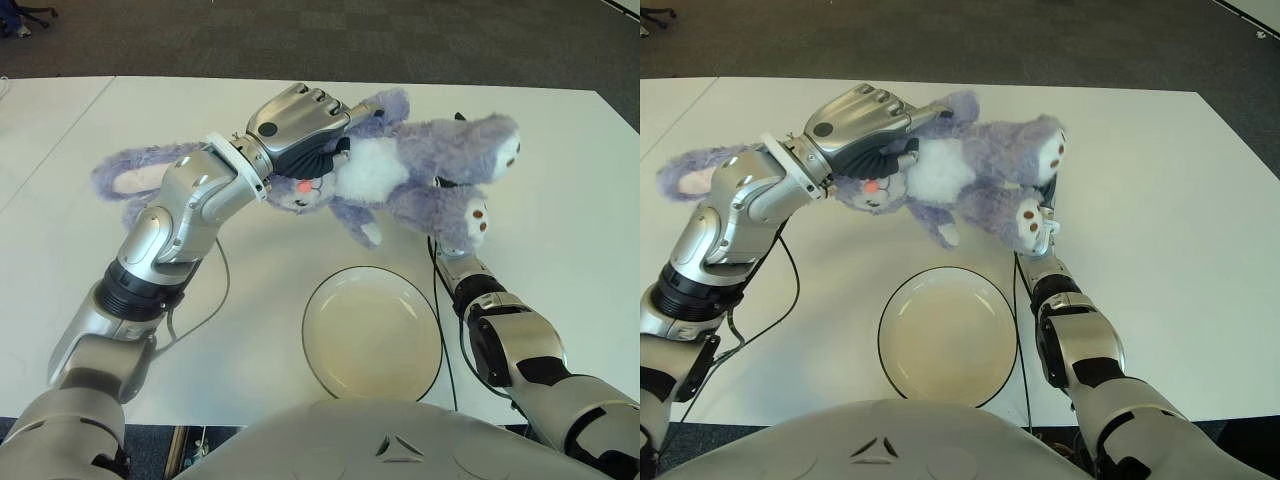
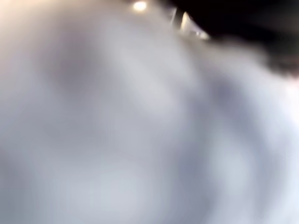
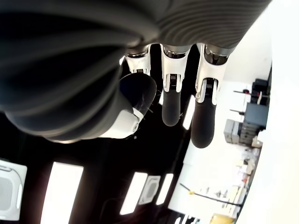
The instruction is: Put the doll into the plate.
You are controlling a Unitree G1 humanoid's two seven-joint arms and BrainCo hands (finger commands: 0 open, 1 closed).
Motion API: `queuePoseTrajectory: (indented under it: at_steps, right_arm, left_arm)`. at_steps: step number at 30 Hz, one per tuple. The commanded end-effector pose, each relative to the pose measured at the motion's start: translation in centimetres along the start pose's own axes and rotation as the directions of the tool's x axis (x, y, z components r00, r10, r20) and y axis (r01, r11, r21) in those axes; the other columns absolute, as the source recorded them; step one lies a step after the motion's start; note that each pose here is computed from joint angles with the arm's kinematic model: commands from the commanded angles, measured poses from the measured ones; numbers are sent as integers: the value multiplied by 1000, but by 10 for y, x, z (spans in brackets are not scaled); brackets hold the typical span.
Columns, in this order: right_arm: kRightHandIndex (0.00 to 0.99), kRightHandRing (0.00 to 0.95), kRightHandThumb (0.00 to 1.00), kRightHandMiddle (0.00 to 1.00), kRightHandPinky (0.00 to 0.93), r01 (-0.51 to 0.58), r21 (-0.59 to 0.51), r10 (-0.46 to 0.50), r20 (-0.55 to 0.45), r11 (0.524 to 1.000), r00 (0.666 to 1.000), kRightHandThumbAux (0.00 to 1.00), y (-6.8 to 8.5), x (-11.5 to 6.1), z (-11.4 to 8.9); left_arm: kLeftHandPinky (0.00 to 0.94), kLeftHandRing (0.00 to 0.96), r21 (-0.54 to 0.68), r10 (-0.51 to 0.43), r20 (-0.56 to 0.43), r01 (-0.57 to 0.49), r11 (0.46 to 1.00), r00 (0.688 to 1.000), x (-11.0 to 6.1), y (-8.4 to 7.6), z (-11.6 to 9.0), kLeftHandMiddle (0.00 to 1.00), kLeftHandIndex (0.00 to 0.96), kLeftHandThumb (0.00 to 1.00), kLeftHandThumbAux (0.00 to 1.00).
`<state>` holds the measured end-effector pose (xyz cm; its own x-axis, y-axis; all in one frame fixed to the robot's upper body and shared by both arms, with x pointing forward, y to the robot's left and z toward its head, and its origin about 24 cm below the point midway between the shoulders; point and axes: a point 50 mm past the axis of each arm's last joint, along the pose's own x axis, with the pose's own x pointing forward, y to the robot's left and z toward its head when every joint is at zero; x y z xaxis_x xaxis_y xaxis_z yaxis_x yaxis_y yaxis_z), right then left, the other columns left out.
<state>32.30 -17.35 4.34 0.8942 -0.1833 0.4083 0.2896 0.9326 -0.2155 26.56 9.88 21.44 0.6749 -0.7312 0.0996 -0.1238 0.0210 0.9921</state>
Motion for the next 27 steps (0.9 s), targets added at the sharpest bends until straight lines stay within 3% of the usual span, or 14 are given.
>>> queuePoseTrajectory:
  at_steps: [1, 13, 27]
  right_arm:
    - [268, 176, 1000, 37, 420, -110, -56, 77, -416, 992, 906, 738, 1, -114, -64]
    - [256, 163, 1000, 35, 415, -116, -63, 80, -419, 991, 904, 738, 1, -115, -65]
    - [246, 172, 1000, 32, 416, -123, -74, 81, -415, 990, 906, 738, 1, -115, -64]
  left_arm:
    - [786, 783, 52, -90, 69, 87, 995, 994, -17, 12, 6, 747, 430, 731, 696]
    - [793, 778, 116, -127, 91, 116, 986, 988, -26, 19, 8, 729, 426, 732, 696]
    - [812, 775, 56, -202, 136, 196, 979, 970, -33, 12, 19, 727, 425, 735, 695]
